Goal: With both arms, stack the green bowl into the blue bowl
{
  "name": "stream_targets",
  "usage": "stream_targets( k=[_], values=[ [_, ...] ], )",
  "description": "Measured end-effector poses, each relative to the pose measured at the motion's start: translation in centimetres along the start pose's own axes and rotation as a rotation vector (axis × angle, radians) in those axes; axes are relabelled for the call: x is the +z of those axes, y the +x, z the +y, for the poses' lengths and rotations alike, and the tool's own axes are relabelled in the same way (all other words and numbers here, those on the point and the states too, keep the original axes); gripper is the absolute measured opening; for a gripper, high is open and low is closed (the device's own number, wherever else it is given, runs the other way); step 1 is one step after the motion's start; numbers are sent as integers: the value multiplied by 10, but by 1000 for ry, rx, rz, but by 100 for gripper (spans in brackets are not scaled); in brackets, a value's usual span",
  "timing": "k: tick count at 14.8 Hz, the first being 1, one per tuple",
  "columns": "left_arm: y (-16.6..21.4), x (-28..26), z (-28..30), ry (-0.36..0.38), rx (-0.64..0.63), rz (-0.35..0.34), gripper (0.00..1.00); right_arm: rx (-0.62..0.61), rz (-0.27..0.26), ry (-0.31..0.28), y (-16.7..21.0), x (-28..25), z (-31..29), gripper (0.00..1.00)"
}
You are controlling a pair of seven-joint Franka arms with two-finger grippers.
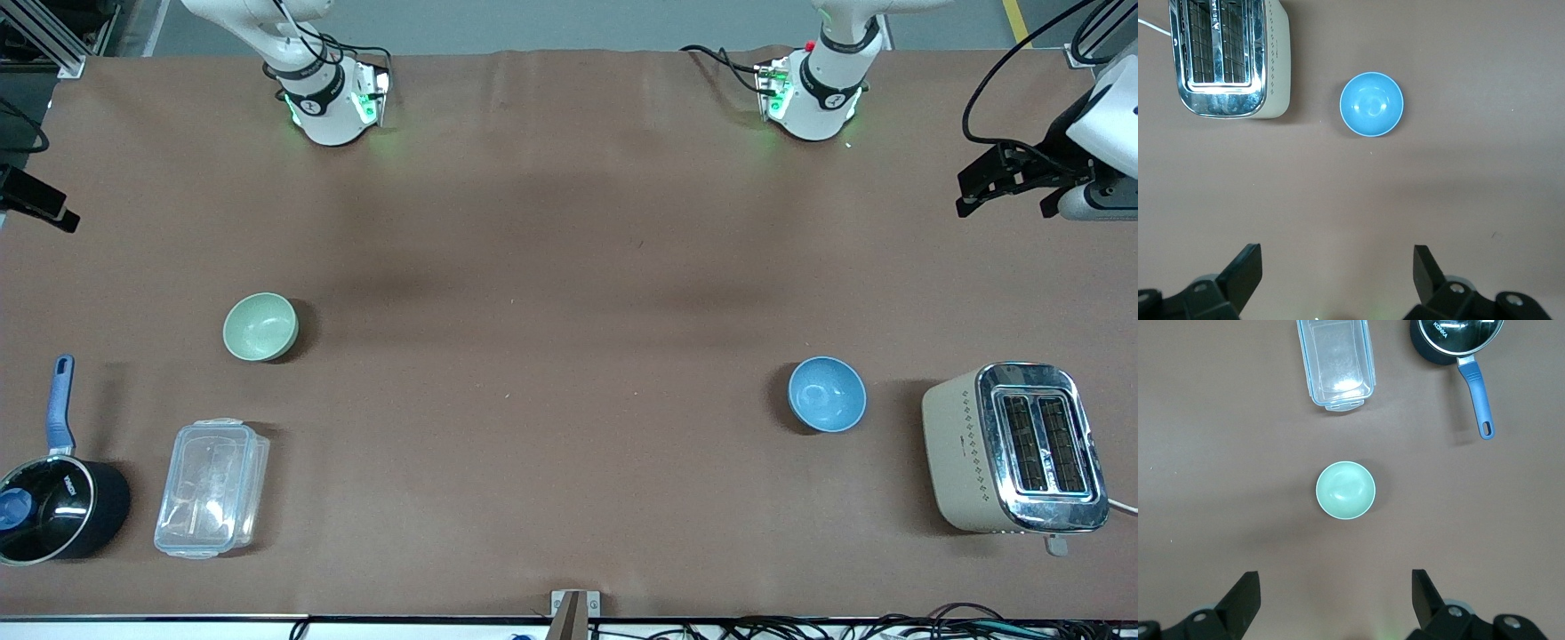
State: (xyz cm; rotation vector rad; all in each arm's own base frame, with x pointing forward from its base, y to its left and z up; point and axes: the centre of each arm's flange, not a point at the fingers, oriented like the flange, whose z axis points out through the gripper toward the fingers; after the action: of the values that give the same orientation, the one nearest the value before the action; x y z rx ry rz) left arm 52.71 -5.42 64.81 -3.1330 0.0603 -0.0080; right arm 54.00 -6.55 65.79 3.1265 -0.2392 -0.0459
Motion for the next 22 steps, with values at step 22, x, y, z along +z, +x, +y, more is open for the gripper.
stream_targets(
  k=[22],
  values=[
    [98, 352, -22, -6, -43, 25, 88, -47, 4, -4, 21, 249, 32, 100]
  ],
)
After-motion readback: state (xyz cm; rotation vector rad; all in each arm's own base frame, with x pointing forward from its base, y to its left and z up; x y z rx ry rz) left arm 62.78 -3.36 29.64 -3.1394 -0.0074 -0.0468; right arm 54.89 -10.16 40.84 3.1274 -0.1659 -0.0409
